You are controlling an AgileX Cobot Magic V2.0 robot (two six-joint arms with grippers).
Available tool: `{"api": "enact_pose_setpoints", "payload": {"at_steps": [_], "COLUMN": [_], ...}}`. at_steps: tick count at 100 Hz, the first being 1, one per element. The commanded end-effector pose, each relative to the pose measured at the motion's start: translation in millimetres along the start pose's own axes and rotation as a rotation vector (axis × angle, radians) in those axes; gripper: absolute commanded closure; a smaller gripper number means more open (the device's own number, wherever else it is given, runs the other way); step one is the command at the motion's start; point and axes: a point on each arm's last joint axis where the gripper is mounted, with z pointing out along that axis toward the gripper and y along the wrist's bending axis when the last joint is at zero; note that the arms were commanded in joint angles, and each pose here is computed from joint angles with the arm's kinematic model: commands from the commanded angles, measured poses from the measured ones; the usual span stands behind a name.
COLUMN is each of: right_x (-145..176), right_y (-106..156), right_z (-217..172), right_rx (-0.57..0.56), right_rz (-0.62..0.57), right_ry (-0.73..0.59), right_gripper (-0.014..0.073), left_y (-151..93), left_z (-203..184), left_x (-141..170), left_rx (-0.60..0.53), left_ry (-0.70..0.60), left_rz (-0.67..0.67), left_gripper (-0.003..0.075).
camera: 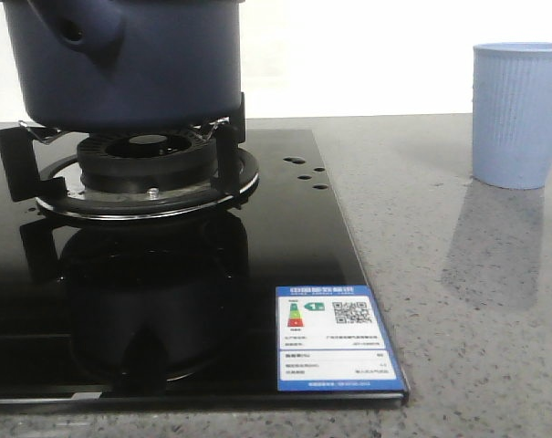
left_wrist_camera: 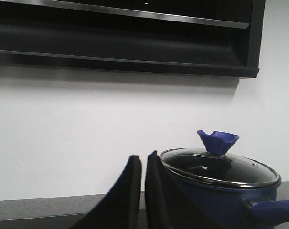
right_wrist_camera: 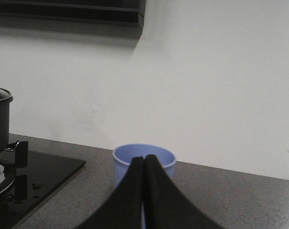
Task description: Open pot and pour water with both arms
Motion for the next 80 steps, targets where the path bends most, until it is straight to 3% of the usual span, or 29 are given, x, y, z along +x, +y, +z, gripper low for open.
{"api": "enact_pose_setpoints", "payload": {"at_steps": [1,10,28,44,80], "right_x": [-11,-11,-11,-11,-11], "right_y": [0,0,0,0,0], "right_z": [1,1,1,1,1], "right_rx": [-0.01,-0.01,-0.01,-0.01,-0.01], "right_rz": [0.015,0.015,0.015,0.015,0.015], "right_ry": [-0.053,-0.053,-0.053,-0.053,-0.053], "right_gripper": [0.0656,0.0656,0.0656,0.0656,0.0656], "left_y": [2,2,9,13,14], "left_z": [-3,-2,-1,-5,-6], "left_x": [-14,-4,45,80,86], "left_rx": [-0.026,-0.04,-0.148,-0.186,-0.187], "left_ry": [-0.092,-0.064,0.068,0.128,0.185], "left_rz": [0.016,0.073,-0.023,-0.02,-0.019], "left_gripper": [0.0736,0.0736,0.0736,0.0736,0.0736]}}
